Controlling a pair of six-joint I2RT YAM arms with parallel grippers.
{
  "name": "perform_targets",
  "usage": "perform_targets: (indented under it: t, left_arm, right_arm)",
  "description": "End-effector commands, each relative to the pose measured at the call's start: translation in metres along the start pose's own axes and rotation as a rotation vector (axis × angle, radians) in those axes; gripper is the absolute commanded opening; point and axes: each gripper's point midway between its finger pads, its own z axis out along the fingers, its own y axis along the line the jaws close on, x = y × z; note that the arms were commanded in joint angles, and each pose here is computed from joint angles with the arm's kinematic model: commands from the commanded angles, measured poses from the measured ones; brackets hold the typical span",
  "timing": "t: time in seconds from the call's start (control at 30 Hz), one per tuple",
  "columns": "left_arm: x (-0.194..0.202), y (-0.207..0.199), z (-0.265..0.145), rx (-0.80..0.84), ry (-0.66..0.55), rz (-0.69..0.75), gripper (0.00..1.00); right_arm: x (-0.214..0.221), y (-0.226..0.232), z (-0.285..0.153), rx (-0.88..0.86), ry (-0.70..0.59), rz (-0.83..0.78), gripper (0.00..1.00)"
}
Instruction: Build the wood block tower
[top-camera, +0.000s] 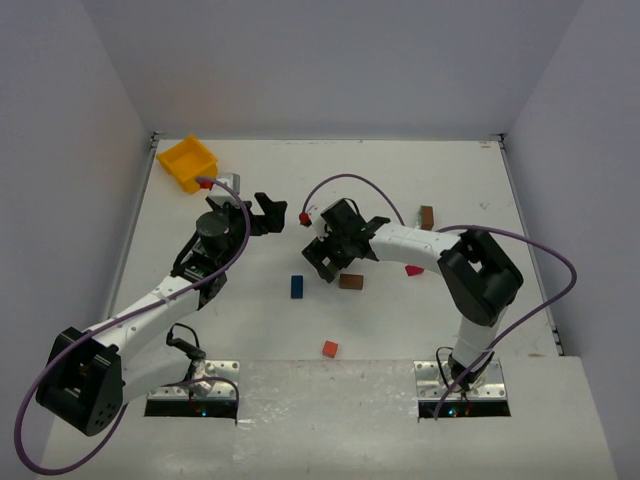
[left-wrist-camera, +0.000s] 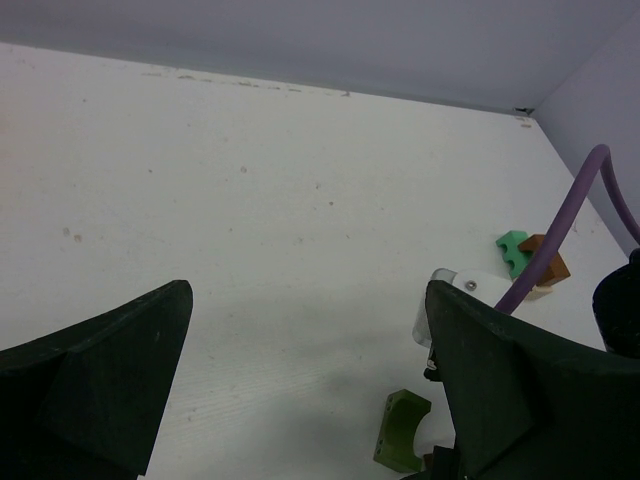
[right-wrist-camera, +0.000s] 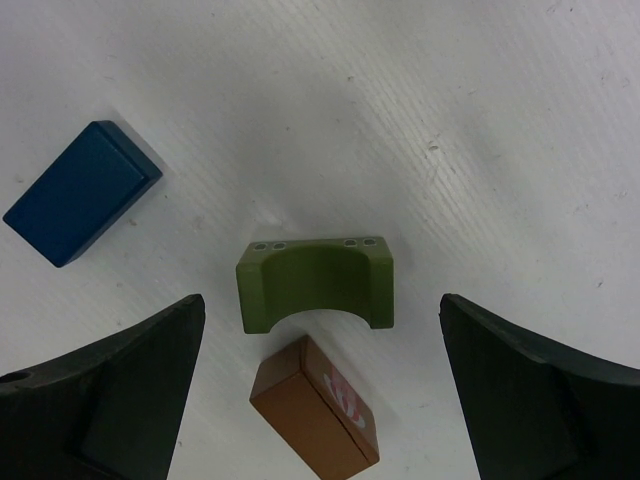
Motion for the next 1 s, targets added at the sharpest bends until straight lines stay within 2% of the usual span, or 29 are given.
perform_targets:
  t: [0.0, 0.47, 0.97]
  left_arm:
    - [-0.014, 0.001, 0.000, -0.003, -0.053, -0.015, 1.00]
    - [-0.012, 0.000, 0.001, 0.003, -0.048, -0.013, 1.00]
    - [-0.013, -0.001, 0.000, 0.007, -0.049, -0.013, 1.00]
  right_arm:
    - [-0.025, -0.003, -0.003, 0.018, -0.055, -0.003, 0.99]
    - [-0.019, 0.004, 0.000, -0.007, -0.038, 0.008, 0.98]
    - [-0.033, 0.016, -0.005, -0.031, -0.075, -0.109, 0.99]
